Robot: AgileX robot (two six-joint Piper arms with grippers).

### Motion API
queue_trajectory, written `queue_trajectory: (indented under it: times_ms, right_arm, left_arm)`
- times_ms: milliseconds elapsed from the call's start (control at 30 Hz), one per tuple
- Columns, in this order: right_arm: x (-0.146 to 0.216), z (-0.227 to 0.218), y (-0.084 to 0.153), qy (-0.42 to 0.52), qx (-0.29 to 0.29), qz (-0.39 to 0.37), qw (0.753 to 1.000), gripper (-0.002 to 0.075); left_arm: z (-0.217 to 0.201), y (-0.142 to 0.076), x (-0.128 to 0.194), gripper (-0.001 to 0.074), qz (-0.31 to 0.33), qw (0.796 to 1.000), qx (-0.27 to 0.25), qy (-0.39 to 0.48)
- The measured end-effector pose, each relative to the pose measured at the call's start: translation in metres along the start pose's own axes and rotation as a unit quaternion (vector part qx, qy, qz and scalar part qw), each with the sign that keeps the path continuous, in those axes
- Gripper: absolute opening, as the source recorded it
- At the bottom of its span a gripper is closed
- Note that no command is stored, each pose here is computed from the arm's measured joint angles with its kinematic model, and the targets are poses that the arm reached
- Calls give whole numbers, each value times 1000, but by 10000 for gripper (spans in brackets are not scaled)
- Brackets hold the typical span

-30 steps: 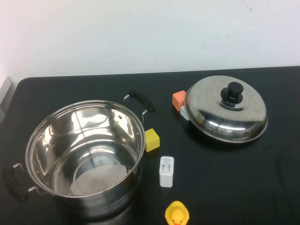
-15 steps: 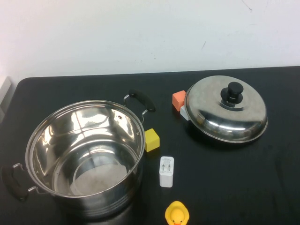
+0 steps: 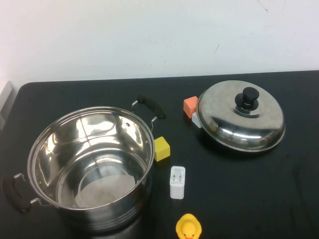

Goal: Cover the pot

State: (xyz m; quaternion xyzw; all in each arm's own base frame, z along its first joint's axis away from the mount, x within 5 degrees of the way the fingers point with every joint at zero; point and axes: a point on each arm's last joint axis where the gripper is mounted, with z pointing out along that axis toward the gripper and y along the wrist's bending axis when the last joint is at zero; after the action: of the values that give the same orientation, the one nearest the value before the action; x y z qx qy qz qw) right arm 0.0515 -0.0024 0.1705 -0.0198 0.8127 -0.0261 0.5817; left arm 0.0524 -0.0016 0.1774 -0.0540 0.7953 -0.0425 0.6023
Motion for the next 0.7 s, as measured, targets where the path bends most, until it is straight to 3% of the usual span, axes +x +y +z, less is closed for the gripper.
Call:
queue_trajectory:
  times_ms: [167,300,433,533,700]
  right_arm:
    - [0,0,3,-1,-15,37,999,-2]
    - [-3,0,13,-12,-72,202,977,-2]
    - [-13,-2,17,-38,-117,349,929,-2]
    - [-15,-3,18,-47,-126,382,915,-2]
    - [-16,-3,18,-49,-128,371,919,-2]
  left_arm:
    - [0,0,0,-2,0,1000,0,0]
    - [0,0,0,-2,0,1000,0,0]
    - [0,0,0,-2,0,1000,0,0]
    - [0,0,0,-2,0,1000,0,0]
    - [0,0,0,-2,0,1000,0,0]
